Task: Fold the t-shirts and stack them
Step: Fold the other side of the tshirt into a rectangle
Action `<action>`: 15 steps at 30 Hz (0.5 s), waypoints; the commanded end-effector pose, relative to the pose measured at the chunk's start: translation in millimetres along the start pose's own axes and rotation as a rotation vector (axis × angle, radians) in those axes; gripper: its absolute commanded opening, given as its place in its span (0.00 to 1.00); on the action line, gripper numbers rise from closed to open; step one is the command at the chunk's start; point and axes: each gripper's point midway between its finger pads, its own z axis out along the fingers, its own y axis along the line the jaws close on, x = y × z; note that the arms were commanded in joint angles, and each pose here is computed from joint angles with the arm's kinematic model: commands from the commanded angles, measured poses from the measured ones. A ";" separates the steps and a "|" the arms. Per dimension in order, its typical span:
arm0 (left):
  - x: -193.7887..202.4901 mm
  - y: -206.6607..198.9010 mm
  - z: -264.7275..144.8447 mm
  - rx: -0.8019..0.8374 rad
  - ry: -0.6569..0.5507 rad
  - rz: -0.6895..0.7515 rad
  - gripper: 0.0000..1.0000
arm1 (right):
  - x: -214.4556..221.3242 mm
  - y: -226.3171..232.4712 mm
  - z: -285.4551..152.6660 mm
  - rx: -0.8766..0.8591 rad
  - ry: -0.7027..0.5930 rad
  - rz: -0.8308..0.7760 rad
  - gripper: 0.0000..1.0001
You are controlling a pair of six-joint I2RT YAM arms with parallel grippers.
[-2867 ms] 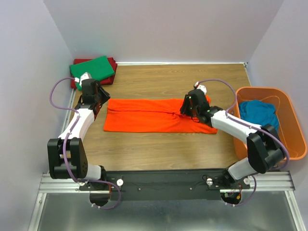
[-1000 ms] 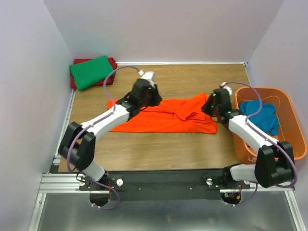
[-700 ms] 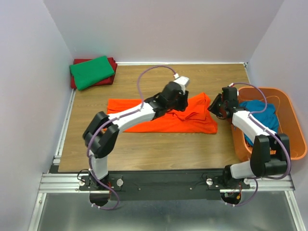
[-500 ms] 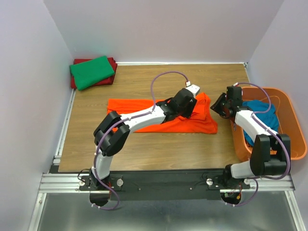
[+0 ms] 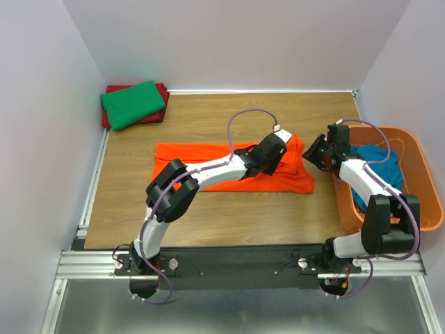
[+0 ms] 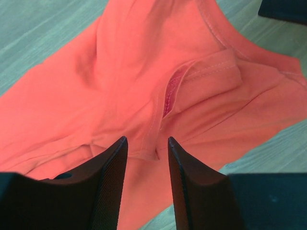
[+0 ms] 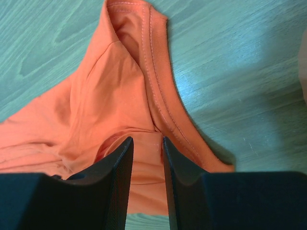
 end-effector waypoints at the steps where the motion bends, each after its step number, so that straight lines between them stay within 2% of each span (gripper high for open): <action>1: 5.5 -2.0 8.7 -0.026 0.020 0.040 0.46 | -11.4 8.1 -8.3 -0.032 -0.023 -0.010 0.38; 15: 19.1 0.3 15.2 -0.043 0.051 0.049 0.33 | -9.5 7.0 -7.0 -0.033 -0.019 -0.010 0.38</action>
